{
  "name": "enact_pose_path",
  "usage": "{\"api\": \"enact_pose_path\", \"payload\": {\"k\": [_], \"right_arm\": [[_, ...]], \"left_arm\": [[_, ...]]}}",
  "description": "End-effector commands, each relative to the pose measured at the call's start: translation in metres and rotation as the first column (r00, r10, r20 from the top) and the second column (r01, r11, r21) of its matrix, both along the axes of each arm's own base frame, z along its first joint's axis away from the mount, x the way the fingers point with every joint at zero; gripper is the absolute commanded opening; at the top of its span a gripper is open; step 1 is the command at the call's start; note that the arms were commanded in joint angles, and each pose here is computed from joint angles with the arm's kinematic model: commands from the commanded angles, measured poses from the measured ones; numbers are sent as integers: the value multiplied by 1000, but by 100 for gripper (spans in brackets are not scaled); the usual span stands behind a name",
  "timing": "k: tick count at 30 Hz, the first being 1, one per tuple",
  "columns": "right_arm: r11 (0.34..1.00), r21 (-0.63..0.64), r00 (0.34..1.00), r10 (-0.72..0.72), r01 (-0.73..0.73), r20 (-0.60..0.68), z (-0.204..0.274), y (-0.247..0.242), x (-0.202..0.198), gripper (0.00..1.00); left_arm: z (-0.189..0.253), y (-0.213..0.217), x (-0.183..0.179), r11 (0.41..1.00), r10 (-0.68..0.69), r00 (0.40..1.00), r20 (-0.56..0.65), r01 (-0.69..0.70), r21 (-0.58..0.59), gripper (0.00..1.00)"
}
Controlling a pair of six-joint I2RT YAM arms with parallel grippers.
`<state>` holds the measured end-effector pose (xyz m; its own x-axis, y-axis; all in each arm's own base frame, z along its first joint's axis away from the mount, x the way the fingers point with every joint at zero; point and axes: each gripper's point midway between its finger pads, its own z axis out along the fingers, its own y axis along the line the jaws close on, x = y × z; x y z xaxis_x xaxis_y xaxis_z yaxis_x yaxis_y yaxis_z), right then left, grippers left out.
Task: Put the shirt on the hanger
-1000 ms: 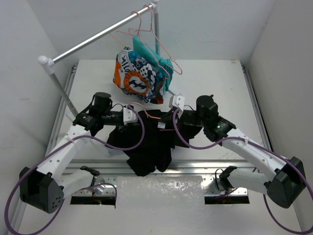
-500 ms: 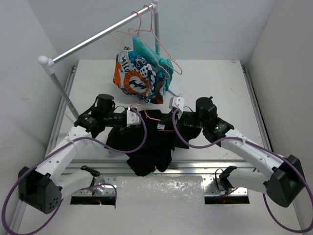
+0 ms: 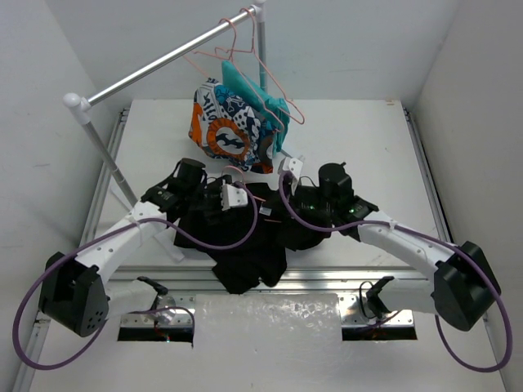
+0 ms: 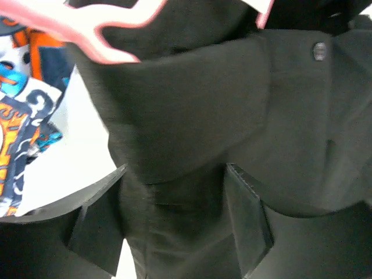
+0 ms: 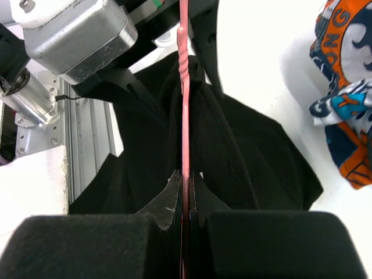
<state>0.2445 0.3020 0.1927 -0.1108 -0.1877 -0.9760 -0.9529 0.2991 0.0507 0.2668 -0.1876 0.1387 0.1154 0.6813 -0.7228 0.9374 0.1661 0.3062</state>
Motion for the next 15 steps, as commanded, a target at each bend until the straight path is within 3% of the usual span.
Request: {"api": "enact_pose_path", "payload": {"k": [1,4,7,8,11,15], "right_arm": [[996,87,999,-1,-2,36,21,4,4,0],[995,96,999,-27,24,26,21,0,8,0],[990,119,997,-74,73,3,21,-19,15,0],[990,119,997,-81,78,17,23,-22,15,0],[992,91,996,-89,87,20,18,-29,13,0],[990,74,991,-127,123,50,19,-40,12,0]], "left_arm": [[8,1,18,1000,22,995,100,-24,17,62],[5,7,19,998,42,992,115,-46,33,62],[9,11,16,999,39,993,114,-38,-9,52],[13,13,15,999,39,992,116,-36,-29,42],[21,25,21,996,49,993,104,-40,-84,30],[23,38,23,995,65,994,87,-57,-85,27]]}}
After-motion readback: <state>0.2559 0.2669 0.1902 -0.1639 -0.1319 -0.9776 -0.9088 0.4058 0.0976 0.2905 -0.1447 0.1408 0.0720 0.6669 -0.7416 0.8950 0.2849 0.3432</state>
